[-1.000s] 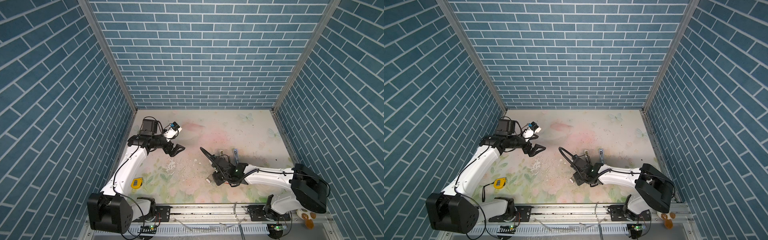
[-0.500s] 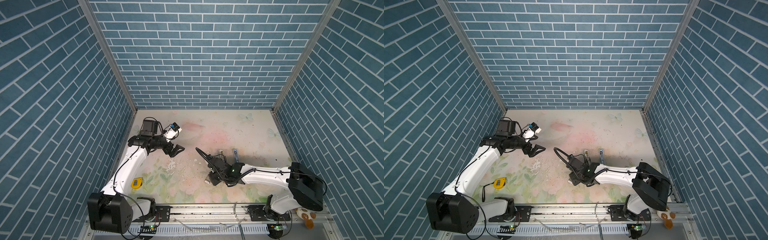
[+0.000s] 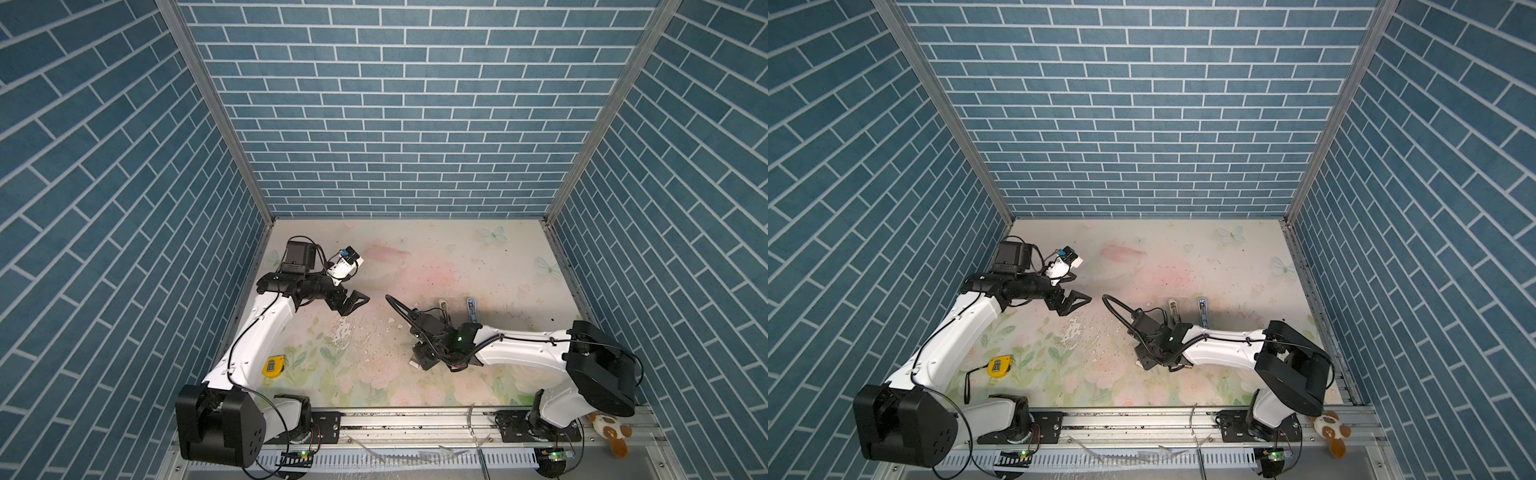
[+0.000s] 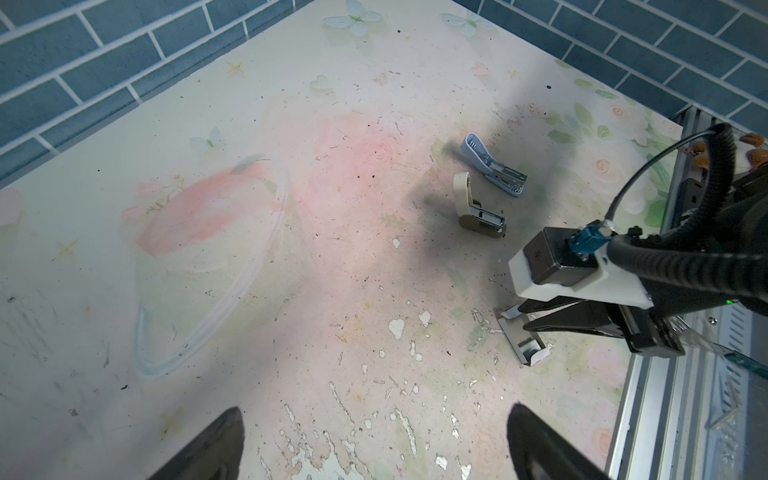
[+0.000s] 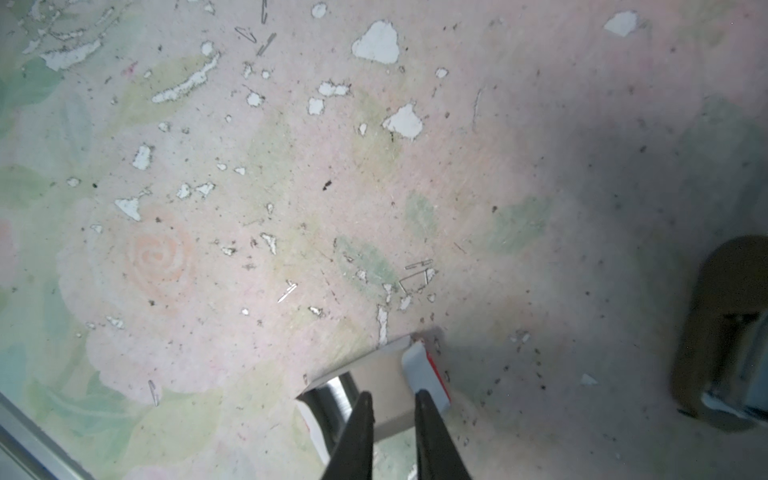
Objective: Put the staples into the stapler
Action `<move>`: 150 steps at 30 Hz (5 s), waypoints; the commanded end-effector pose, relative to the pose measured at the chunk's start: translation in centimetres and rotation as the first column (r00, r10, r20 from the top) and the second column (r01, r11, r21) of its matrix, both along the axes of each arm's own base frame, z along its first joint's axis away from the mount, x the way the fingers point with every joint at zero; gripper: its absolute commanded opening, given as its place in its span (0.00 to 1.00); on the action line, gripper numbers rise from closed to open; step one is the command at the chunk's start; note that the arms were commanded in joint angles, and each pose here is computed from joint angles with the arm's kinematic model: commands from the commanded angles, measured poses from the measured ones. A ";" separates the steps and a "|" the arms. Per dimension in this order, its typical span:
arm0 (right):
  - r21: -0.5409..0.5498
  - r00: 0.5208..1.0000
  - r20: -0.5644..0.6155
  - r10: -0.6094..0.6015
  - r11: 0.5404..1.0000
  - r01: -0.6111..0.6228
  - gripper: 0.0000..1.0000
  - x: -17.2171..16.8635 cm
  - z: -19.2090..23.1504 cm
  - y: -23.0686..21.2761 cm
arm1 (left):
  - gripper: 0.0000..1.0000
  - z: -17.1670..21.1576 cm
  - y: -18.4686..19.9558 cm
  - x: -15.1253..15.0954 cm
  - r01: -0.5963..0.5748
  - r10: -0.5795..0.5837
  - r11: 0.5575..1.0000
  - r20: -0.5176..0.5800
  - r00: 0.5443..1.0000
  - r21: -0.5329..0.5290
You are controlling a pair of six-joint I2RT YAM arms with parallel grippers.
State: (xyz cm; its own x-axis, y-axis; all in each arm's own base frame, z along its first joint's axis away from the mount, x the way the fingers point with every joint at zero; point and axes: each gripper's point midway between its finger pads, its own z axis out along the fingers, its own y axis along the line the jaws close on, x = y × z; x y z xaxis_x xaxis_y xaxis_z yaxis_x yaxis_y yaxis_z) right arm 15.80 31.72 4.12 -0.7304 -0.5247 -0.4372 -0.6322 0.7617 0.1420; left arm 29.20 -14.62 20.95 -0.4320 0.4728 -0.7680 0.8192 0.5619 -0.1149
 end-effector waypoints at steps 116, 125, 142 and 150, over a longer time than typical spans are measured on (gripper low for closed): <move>-0.095 0.993 0.083 -0.089 0.991 0.096 0.08 1.7 1.3 -0.7 | 1.00 0.6 -0.5 -0.1 0.008 -0.008 0.999 0.013 1.000 -0.037; 0.033 0.976 0.105 -0.193 0.981 0.190 0.08 4.9 3.7 -1.5 | 0.99 1.1 -0.6 -0.2 0.014 -0.013 0.999 0.024 1.000 -0.048; 0.145 0.898 0.119 -0.423 0.902 0.406 0.10 10.5 5.1 -10.9 | 1.00 2.4 -1.2 -0.8 0.037 -0.033 0.996 0.050 0.998 -0.081; 0.128 0.867 0.134 -0.479 0.876 0.464 0.10 11.0 4.2 -14.4 | 1.00 2.2 -1.4 -1.1 0.048 -0.045 0.995 0.048 0.998 -0.085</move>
State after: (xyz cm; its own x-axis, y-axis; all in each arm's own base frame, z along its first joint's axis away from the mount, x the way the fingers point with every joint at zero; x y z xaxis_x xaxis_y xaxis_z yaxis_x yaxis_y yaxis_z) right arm 26.73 17.99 8.25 -0.8101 -0.0741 -0.5816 -0.2058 0.9648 0.1638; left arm 28.71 -15.64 22.69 -0.3890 0.4328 -0.8132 0.8390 0.5311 -0.1186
